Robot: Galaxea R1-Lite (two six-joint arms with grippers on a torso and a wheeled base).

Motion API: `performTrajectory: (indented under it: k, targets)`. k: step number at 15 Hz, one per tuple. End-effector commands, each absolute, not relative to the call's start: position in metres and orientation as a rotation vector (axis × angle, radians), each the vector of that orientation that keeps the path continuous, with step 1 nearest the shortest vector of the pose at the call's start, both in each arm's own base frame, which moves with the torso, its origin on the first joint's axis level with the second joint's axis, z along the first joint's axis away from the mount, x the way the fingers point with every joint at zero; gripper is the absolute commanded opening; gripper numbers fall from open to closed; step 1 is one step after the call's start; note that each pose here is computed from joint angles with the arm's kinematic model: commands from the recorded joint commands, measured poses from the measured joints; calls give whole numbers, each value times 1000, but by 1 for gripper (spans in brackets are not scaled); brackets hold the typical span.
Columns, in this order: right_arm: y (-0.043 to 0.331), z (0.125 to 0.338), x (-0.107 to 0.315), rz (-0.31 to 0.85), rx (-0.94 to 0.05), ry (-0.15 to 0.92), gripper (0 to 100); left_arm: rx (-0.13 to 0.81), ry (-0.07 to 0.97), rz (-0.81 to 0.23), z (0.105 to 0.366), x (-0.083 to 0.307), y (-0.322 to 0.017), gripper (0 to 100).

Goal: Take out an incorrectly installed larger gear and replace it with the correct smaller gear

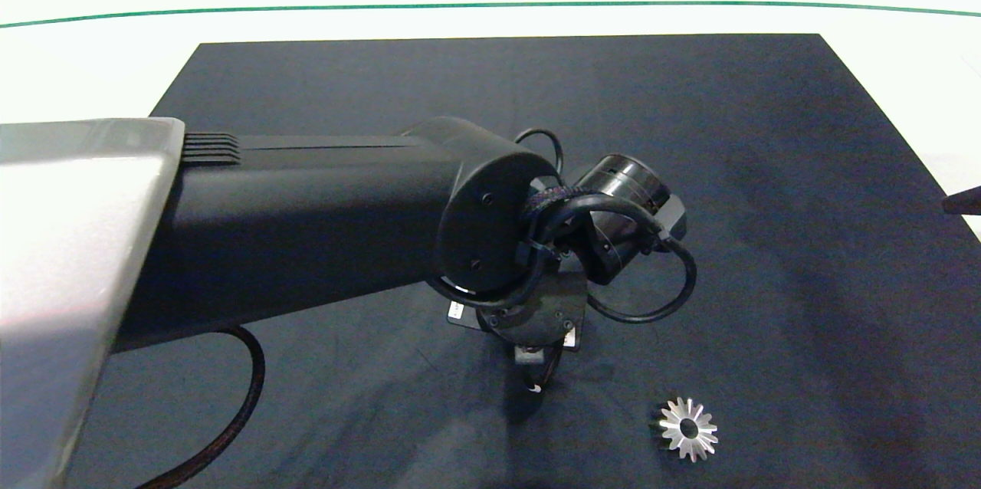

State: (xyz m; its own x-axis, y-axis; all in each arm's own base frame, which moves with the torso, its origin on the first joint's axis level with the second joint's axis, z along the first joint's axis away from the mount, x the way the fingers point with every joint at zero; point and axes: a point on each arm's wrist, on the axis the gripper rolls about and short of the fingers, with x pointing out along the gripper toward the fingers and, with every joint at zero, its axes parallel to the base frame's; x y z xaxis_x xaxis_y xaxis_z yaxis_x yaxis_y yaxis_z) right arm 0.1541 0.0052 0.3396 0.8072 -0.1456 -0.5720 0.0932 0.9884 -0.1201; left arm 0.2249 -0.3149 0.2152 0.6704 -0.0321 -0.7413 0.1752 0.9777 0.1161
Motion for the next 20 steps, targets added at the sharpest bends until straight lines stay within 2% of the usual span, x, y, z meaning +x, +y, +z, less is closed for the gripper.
performTrajectory:
  k: [1, 3, 4, 10, 12, 14, 17, 19, 20]
  targets:
    - [5, 339, 155, -128, -89, 626, 100, 179, 824, -115, 216, 226, -316, 0]
    - [5, 339, 155, -128, -89, 626, 100, 179, 827, -111, 215, 227, -316, 0]
    - [5, 339, 155, -128, -89, 625, 100, 178, 828, -110, 215, 226, -316, 100]
    - [5, 338, 155, -129, -92, 629, 100, 178, 853, -85, 222, 219, -305, 100]
    - [6, 338, 156, -127, -94, 632, 100, 135, 846, -72, 233, 215, -297, 100]
    - [5, 337, 157, -128, -94, 637, 100, 110, 858, -40, 258, 199, -266, 100]
    - [5, 333, 166, -134, -99, 662, 100, 22, 835, 26, 296, 169, -195, 100]
    - [6, 328, 171, -132, -104, 684, 100, -35, 820, 74, 302, 143, -144, 100]
    - [6, 326, 173, -131, -109, 696, 100, -54, 813, 90, 301, 136, -130, 100]
